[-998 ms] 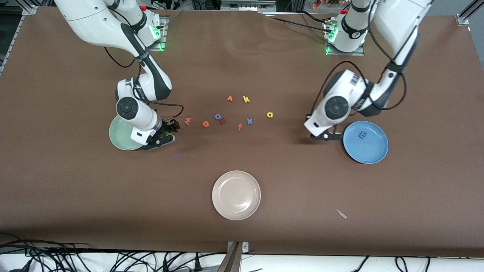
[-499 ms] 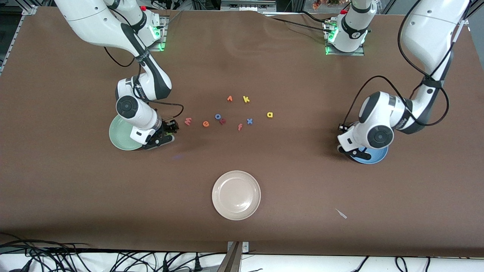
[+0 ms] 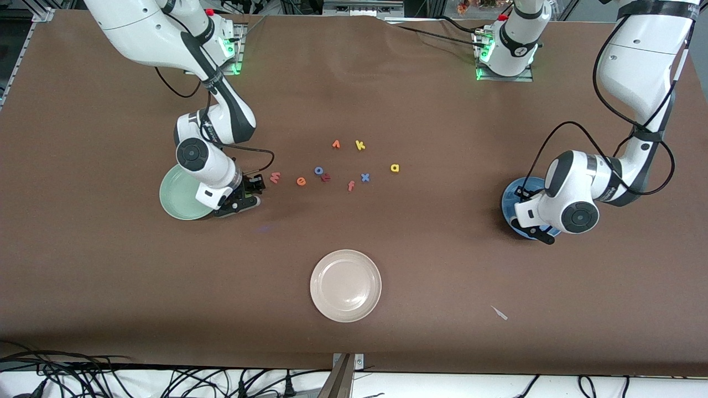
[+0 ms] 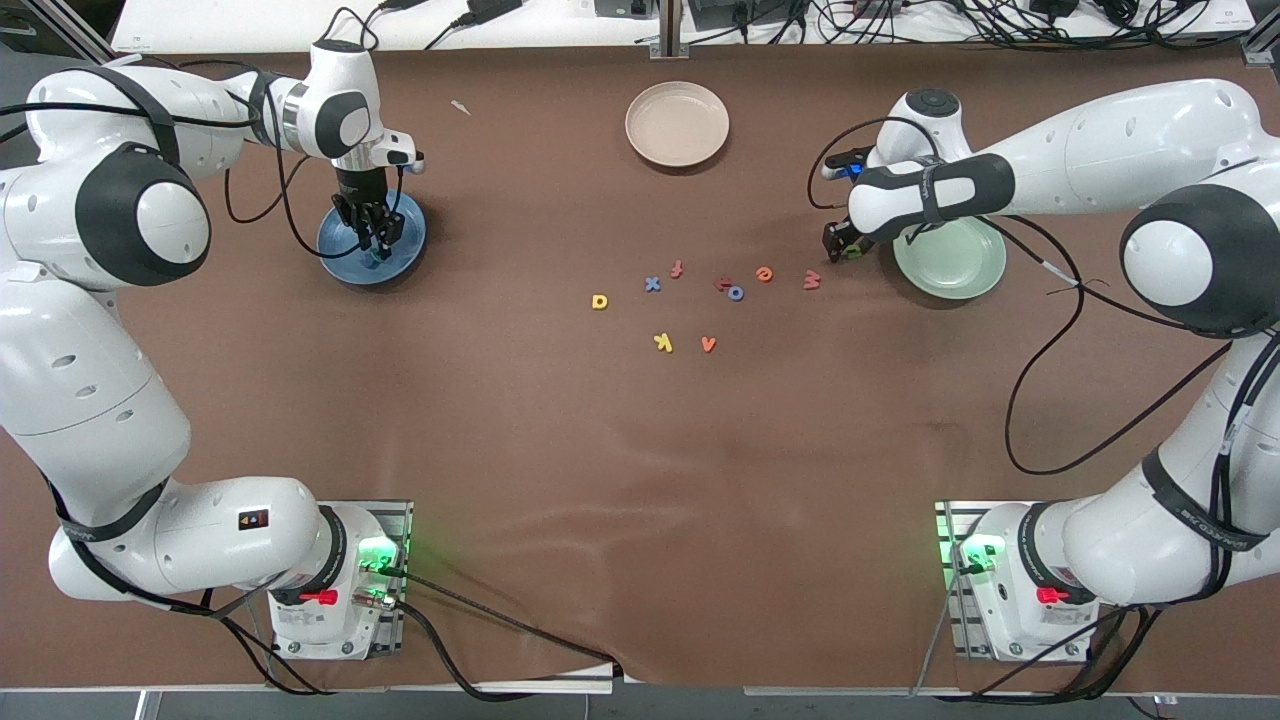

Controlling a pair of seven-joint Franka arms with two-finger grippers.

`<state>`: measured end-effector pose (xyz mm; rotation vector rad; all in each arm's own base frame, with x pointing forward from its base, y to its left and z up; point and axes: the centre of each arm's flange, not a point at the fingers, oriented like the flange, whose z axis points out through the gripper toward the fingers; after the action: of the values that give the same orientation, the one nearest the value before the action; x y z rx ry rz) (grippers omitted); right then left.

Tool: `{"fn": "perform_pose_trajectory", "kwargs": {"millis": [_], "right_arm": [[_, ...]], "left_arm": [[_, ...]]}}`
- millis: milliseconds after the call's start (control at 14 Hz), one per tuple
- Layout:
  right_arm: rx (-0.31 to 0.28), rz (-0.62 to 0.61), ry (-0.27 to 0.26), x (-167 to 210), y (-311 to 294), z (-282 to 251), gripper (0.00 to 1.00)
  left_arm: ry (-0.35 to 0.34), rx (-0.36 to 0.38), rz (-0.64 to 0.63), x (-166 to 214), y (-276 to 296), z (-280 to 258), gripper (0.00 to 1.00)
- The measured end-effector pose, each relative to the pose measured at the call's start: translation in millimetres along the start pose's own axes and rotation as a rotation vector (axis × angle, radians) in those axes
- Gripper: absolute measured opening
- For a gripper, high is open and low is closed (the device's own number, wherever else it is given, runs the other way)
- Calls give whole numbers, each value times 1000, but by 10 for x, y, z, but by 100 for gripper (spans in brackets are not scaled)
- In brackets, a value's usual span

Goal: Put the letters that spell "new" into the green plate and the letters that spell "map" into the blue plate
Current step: 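Place the u on the green plate while the left gripper reaches the o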

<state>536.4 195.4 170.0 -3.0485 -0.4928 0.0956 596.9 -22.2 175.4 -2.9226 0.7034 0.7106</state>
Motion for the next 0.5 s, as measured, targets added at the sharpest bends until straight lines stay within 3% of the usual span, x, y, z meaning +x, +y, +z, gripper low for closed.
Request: {"fn": "perform_pose_trajectory", "kwargs": {"millis": [214,356,499], "right_arm": [[0,-1,1,1,-4,-5,59],[1,-3,3,3,-16,-15,53],[2,-6,7,5,-39,-43,37]], "left_arm": [[19,0,-109,108,194,-204,84],[27,-47,-230,192,537,-313,100],[37,-84,-301,245,875,-426,100]]}}
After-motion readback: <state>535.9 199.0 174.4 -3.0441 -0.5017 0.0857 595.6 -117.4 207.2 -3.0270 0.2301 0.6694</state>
